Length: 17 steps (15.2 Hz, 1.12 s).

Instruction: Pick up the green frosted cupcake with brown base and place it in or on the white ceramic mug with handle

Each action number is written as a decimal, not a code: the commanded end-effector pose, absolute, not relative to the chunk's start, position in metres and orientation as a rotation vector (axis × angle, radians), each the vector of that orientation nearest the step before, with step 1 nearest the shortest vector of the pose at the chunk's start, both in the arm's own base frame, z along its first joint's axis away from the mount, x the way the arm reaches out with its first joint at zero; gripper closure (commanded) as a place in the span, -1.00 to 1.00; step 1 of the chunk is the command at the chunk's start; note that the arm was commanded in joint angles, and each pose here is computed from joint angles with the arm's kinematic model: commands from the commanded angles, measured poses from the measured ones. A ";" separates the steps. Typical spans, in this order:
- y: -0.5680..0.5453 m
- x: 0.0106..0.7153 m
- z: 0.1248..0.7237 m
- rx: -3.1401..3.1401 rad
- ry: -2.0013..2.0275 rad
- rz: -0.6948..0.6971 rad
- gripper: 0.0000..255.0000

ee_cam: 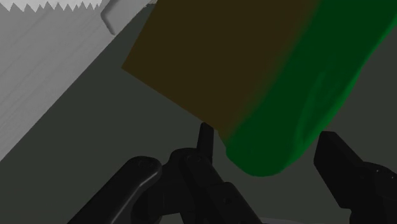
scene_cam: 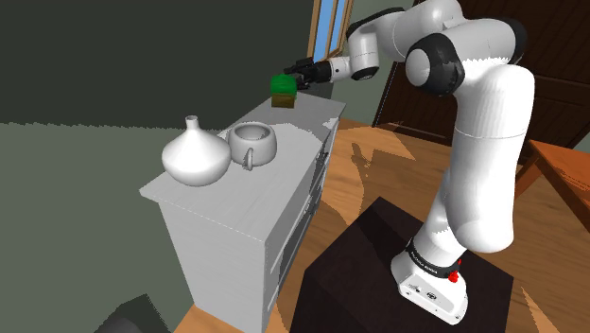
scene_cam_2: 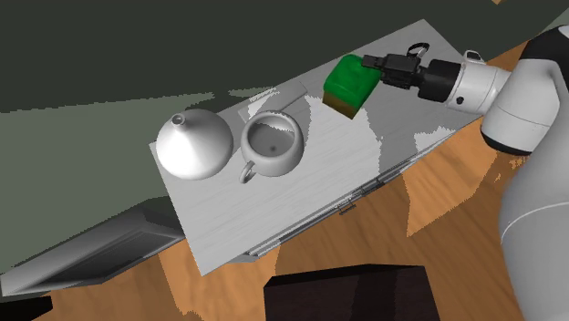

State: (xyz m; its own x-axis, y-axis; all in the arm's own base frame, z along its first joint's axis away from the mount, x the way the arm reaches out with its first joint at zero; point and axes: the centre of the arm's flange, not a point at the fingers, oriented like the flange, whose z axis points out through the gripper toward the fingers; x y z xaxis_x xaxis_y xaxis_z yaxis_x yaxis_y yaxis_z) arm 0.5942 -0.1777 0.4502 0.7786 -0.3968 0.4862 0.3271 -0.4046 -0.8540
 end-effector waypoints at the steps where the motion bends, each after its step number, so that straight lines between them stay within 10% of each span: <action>1: -0.177 0.595 0.461 -1.824 0.054 -0.788 1.00; 17: -0.055 0.548 0.506 -1.824 0.054 -0.788 1.00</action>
